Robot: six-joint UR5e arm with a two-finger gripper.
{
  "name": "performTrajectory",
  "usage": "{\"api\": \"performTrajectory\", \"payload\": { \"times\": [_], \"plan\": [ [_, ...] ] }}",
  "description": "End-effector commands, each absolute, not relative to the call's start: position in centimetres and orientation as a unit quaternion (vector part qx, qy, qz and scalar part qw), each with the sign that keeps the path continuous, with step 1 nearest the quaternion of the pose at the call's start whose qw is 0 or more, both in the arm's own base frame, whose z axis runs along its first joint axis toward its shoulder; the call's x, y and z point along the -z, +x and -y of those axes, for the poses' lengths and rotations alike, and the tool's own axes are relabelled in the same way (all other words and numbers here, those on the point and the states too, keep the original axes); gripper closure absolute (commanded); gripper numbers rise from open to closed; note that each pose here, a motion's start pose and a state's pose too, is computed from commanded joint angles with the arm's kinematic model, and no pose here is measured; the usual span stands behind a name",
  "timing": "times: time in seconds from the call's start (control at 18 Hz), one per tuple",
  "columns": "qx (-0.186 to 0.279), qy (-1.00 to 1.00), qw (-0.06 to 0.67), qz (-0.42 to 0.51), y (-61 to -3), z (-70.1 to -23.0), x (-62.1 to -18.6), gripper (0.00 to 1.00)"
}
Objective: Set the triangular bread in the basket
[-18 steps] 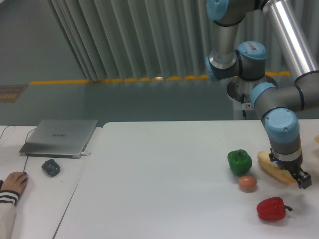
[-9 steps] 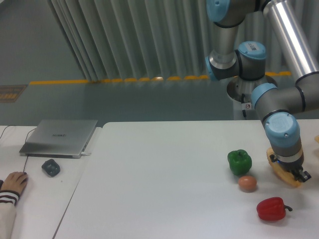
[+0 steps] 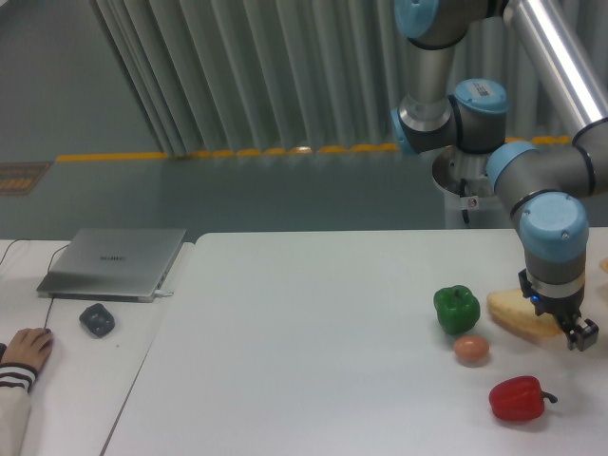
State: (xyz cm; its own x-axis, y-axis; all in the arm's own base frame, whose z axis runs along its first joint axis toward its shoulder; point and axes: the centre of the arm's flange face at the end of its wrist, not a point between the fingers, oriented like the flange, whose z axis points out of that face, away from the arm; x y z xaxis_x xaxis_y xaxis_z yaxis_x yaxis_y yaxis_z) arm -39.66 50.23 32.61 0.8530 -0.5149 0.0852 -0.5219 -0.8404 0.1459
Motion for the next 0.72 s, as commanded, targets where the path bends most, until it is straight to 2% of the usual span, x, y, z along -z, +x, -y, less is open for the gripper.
{"api": "performTrajectory", "payload": {
  "times": [0.39,0.56,0.72],
  "plan": [
    [-0.041,0.898,0.100,0.426,-37.3,-50.5,-33.2,0.00],
    [-0.035,0.879,0.129,0.458,-34.8,-52.1,-32.5,0.00],
    [-0.055,0.872,0.145,0.464,-33.1,-51.0,-30.0,0.00]
  ]
}}
